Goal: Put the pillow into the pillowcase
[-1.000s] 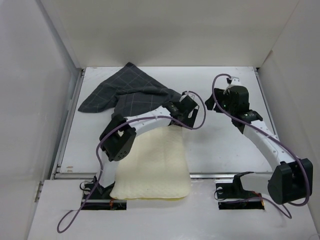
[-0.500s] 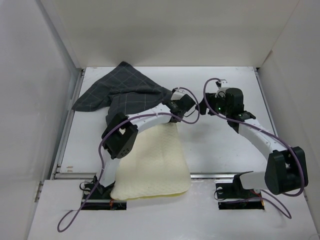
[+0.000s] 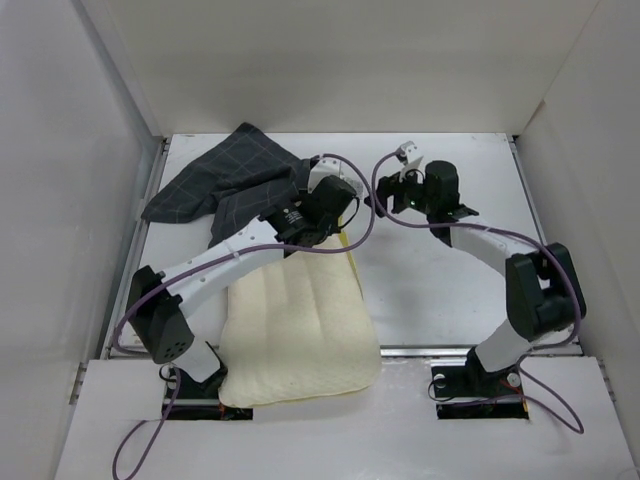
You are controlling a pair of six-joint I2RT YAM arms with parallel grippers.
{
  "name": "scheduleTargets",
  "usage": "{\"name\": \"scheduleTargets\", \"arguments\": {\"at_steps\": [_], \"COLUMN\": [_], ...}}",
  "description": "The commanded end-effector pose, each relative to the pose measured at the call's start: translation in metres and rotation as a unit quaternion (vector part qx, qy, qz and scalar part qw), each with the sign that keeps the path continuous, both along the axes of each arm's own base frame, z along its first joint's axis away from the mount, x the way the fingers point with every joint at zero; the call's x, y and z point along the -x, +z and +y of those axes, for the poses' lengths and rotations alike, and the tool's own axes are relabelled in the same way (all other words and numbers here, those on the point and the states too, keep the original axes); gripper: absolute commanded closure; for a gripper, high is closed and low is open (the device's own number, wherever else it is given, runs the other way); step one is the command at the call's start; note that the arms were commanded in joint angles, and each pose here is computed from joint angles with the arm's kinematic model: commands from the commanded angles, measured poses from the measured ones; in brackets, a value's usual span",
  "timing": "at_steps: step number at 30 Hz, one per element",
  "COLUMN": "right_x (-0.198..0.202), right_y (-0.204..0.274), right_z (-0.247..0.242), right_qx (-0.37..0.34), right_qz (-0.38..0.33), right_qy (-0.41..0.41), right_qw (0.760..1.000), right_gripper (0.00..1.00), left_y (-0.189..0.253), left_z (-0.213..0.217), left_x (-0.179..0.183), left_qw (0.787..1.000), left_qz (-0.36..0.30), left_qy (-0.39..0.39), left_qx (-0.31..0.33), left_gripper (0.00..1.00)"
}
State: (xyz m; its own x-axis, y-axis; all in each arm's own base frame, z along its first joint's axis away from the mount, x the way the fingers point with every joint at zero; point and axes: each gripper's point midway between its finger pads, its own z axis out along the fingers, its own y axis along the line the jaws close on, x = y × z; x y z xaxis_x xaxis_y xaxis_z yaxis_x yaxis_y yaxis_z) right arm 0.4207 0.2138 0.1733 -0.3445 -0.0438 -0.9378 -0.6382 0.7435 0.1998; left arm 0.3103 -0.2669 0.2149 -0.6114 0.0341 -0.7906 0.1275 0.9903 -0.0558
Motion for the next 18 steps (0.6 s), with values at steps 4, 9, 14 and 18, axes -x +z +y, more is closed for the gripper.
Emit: {"name": "scheduleTargets", "arguments": {"at_steps": [4, 9, 14, 18], "right_x": [-0.041, -0.050, -0.066, -0.074], "right_y": [0.049, 0.030, 0.014, 0.016], "right_z": [0.050, 0.092, 0.113, 0.126], "right_qx": [-0.022, -0.029, -0.050, -0.083], "right_qz": [-0.113, -0.095, -0.083, -0.088], "right_qy": [0.067, 0.091, 0.076, 0.090], "right_qw": [0.991, 0.991, 0.992, 0.989], "right_gripper": [0.21, 0.22, 0.25, 0.34], "left_y": [-0.013, -0.013, -0.013, -0.013], "left_z": [0.010, 0.010, 0.013, 0.013], "left_x": [0.013, 0.013, 0.013, 0.013], "left_qw": [0.999, 0.999, 0.999, 0.999], "left_qz": [0.028, 0.028, 0.027, 0.028], "left_qy": [-0.001, -0.001, 0.003, 0.007], "left_qx": [-0.023, -0.023, -0.029, -0.025], "left_gripper": [1.00, 1.00, 1.00, 1.00]}}
